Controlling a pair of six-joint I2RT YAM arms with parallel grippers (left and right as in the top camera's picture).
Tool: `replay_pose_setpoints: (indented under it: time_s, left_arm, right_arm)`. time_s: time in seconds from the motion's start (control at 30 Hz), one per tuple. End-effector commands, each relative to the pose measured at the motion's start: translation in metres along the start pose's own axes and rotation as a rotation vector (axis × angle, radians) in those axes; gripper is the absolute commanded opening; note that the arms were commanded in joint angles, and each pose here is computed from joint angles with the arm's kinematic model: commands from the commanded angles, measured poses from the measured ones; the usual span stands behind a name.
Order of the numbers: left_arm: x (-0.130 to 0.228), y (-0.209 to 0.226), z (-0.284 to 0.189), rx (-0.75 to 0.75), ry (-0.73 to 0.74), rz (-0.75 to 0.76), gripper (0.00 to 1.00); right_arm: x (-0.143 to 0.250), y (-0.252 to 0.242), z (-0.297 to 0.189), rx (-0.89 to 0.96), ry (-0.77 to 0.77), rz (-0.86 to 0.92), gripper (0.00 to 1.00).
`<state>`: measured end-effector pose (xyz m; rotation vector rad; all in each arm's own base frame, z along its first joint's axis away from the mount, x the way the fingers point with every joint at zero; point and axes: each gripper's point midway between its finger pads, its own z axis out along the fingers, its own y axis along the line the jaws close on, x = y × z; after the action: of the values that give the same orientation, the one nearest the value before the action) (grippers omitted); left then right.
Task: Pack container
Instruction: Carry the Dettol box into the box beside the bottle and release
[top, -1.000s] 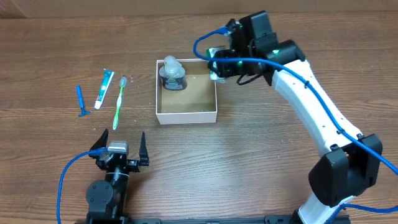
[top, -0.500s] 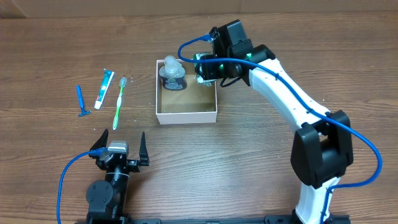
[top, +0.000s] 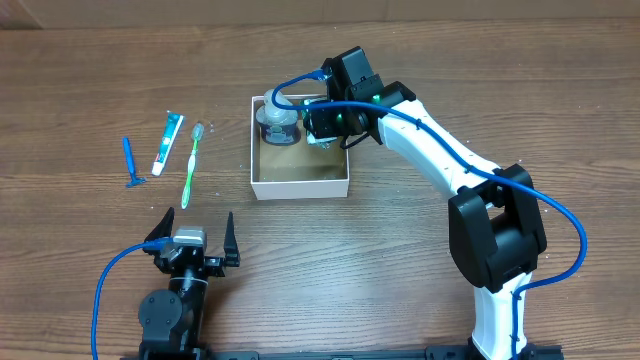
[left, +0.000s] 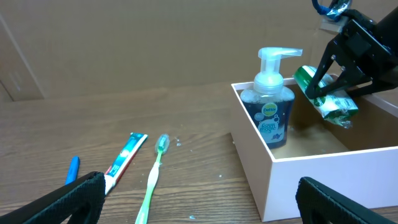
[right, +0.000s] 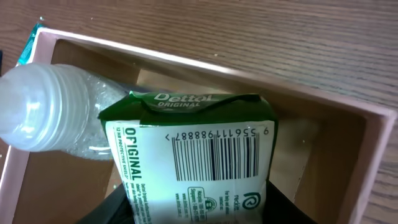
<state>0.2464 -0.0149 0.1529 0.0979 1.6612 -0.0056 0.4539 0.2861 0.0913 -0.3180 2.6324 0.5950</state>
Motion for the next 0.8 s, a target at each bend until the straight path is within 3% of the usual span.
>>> replay_pose_setpoints:
  time_s: [0.0,0.07,0.17,0.23,0.37,0.77]
  left_arm:
    - [0.001,-0.003,0.0,0.015,0.003,0.012,1.0]
    - [0.001,-0.003,0.0,0.016,0.003,0.012,1.0]
    - [0.001,-0.003,0.0,0.015,0.003,0.012,1.0]
    - [0.001,-0.003,0.0,0.016,0.003,0.012,1.0]
    - [0.001,-0.003,0.0,0.016,0.003,0.012,1.0]
    - [0.001,-0.003,0.0,0.016,0.003,0.012,1.0]
  right_arm:
    - [-0.008,-0.005,0.008,0.029,-0.027,0.015,0.27]
    - [-0.006,-0.008,0.014,0.038,-0.021,0.021,0.31]
    - [-0.006,-0.01,0.016,0.043,-0.022,0.021,0.55]
    - [-0.007,-0.01,0.016,0.048,-0.028,0.02,0.65]
    - [-0.008,-0.01,0.016,0.046,-0.033,0.019,0.72]
    - [-0.019,-0.005,0.011,0.037,-0.065,0.012,0.8]
